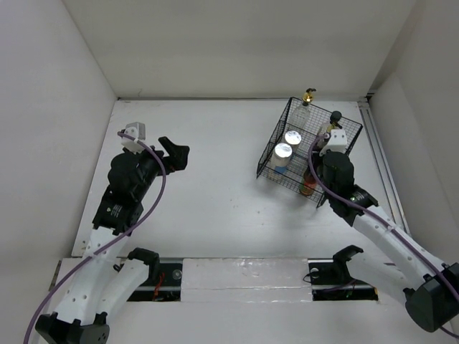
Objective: Organize the condiment bottles
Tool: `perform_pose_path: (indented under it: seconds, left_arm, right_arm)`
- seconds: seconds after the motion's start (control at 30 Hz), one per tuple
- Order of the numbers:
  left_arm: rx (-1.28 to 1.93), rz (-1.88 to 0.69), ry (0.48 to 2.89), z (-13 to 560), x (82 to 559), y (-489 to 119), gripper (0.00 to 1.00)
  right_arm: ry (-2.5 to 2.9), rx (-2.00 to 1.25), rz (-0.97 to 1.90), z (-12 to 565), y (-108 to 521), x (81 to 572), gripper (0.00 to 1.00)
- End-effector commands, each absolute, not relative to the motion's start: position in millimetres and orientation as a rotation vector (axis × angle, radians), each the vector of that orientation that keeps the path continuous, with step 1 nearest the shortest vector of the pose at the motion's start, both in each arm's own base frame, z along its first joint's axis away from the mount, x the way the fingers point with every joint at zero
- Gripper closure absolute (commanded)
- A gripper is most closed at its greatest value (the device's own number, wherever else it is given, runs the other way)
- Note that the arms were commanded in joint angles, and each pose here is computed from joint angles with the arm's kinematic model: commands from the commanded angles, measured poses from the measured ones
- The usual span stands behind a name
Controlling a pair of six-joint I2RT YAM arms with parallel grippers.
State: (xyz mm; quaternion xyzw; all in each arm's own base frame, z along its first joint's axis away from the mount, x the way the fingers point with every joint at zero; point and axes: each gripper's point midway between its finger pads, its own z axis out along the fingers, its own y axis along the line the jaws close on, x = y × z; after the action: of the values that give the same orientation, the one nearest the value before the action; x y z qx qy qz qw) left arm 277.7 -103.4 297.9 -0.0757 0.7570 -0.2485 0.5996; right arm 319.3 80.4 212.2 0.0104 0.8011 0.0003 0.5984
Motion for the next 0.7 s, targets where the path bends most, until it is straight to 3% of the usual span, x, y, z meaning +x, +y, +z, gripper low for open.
perform_pose_path:
  seconds: [0.0, 0.07, 0.2, 0.3, 0.33, 0.67]
  left_arm:
    - [-0.151, -0.587, 1.708, 312, 283, -106, 0.03]
    - [-0.151, -0.587, 1.708, 314, 282, -106, 0.01]
    - [-0.138, -0.583, 1.730, 308, 285, -108, 0.01]
    - [-0.139, -0.581, 1.739, 308, 286, -108, 0.01]
    - [-0.139, -0.581, 1.739, 308, 286, -108, 0.01]
    - [-0.154, -0.564, 1.736, 310, 287, -105, 0.01]
  right_arm:
    - [1.695, 0.135, 0.105, 256, 84, 327, 0.74]
    - [1.706, 0.139, 0.107, 250, 84, 327, 0.67]
    - [1.694, 0.160, 0.113, 253, 80, 321, 0.30]
    - [1.680, 0.164, 0.120, 267, 79, 320, 0.12]
    - [1.667, 0.160, 0.119, 274, 78, 317, 0.01]
    - [1.489, 0.070, 0.237, 371, 79, 283, 0.00]
